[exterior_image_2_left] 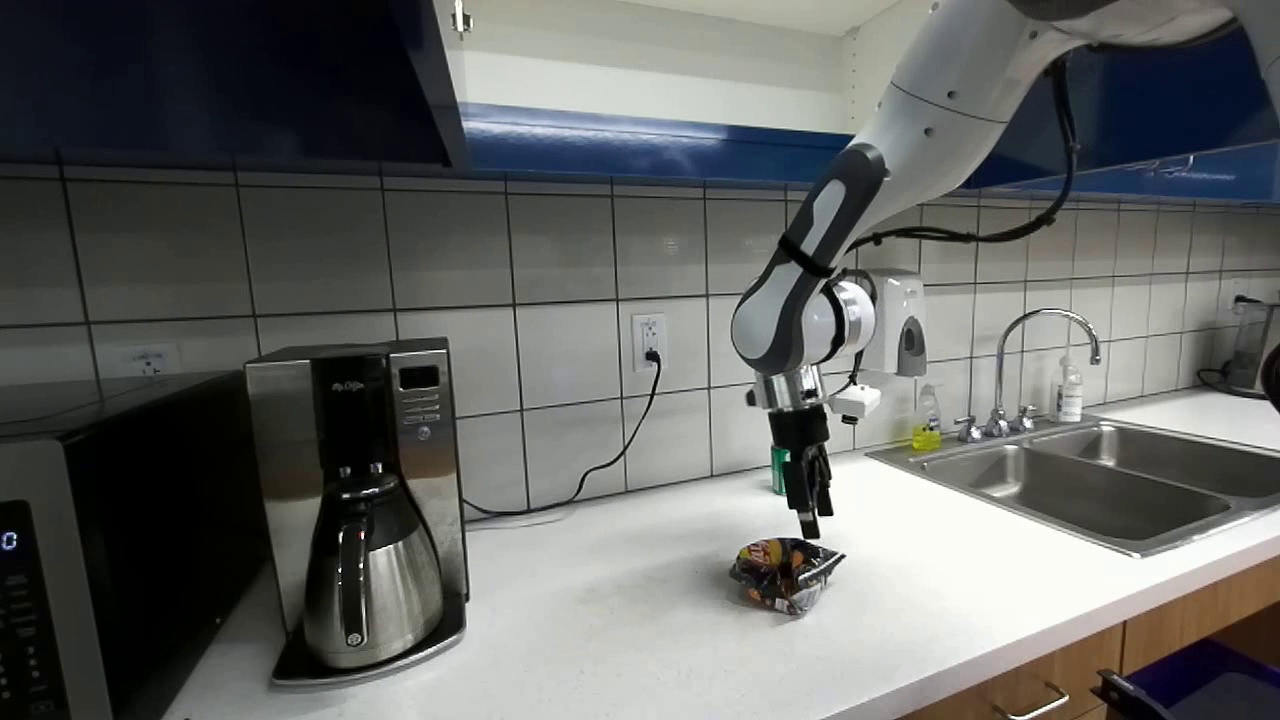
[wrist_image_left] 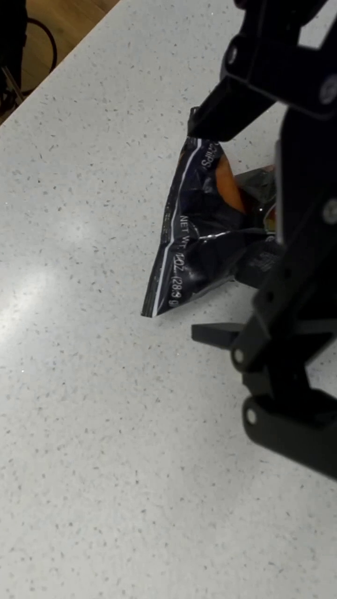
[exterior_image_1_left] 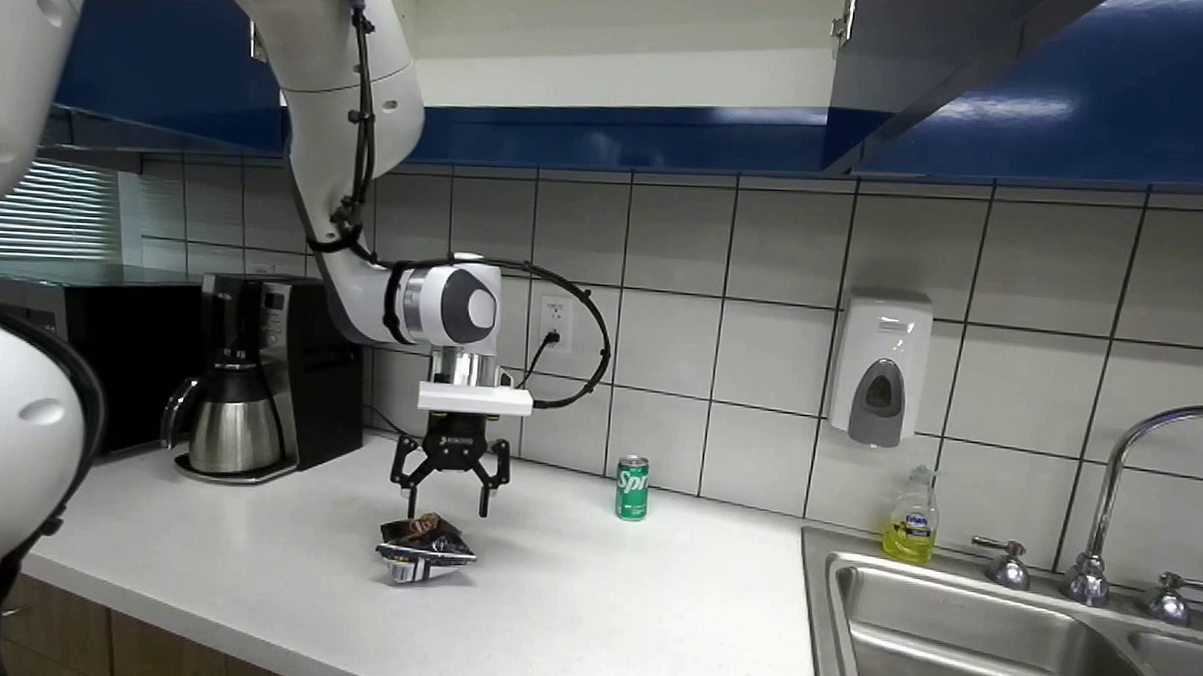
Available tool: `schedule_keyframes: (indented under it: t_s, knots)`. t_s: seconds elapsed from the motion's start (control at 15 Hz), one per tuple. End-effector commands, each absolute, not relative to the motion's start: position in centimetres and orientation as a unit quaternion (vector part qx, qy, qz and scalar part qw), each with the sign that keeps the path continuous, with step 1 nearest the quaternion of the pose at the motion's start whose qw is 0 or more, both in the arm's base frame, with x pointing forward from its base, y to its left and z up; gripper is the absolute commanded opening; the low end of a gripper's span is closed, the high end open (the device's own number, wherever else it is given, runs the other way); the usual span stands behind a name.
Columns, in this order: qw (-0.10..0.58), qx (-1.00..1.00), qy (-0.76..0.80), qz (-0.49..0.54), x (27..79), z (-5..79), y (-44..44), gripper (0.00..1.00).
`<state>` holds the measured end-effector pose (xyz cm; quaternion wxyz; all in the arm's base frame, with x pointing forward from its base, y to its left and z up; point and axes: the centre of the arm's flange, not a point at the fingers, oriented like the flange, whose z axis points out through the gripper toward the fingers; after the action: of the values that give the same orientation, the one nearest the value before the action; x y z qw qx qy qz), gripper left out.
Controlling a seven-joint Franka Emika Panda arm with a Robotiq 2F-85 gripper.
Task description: Put the black snack pack in the top cabinet
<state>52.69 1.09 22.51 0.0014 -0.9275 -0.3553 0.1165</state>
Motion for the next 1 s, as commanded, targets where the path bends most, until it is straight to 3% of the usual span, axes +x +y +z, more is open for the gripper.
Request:
schedule_keyframes:
  t_s: [0.0,0.93]
  knots:
    - [0.011,-0.923,-0.369,0.107,54.4,22.5,2.0,1.00]
    - [0.004,-0.923,-0.370,0.106,54.5,22.3,3.0,1.00]
